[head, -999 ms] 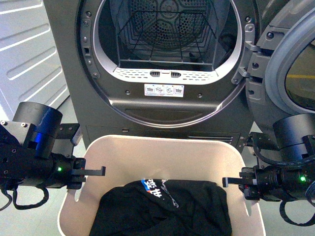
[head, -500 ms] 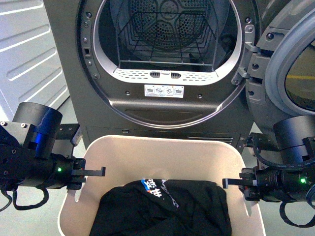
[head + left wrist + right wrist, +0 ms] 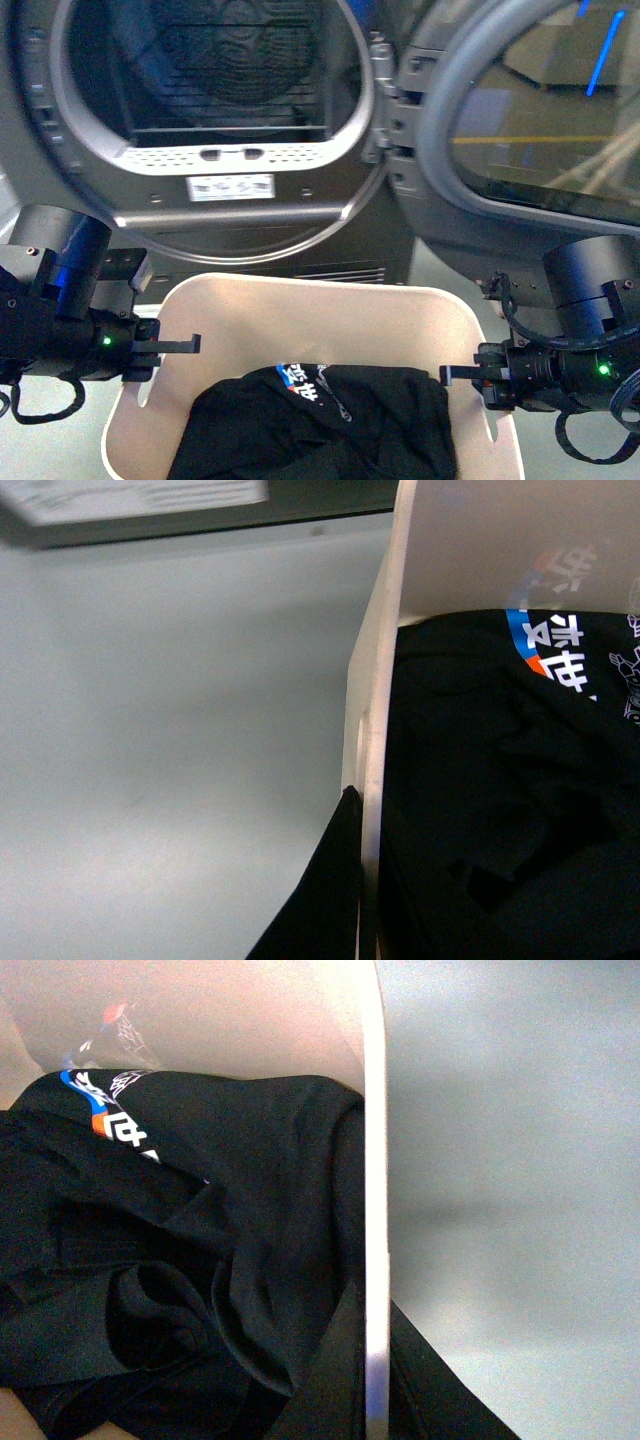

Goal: Move hamper under clothes hanger

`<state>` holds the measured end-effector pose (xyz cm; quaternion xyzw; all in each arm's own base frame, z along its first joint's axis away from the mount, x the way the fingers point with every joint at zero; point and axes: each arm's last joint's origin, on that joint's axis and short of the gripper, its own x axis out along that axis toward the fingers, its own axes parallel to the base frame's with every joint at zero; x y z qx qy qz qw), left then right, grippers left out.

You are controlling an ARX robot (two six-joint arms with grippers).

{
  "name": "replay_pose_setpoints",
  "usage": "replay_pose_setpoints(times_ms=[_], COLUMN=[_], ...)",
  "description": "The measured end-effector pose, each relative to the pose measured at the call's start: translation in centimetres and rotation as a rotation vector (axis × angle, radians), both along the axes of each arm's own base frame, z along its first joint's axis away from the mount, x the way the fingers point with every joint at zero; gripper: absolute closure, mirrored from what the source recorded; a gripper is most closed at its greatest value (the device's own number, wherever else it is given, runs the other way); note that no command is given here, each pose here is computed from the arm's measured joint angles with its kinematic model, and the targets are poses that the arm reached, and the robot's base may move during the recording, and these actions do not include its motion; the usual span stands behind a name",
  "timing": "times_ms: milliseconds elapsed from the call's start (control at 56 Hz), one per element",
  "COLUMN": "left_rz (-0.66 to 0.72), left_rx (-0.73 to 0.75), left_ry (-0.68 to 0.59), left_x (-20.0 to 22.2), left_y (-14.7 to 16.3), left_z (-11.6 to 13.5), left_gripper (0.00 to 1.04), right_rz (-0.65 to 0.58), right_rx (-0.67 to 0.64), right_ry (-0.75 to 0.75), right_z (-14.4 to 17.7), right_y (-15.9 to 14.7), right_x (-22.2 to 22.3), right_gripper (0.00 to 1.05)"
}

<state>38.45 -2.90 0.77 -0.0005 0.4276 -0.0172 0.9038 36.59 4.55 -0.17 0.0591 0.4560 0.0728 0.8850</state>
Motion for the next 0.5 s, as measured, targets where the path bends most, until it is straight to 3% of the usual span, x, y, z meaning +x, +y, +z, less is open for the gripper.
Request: replay_pose_setpoints(times_ms=[500], left_rz=[-0.009], left_rx=[0.0], left_ry=[-0.006], left_x=[0.05], left_y=[-0.36], left_z=[0.09], left_gripper=[1.01], right_rz=[-0.011], right_rx=[-0.004], right_ry=[0.001], right_z=[-0.07], right_y=[-0.51], right_x=[0.03], right_gripper=[1.02])
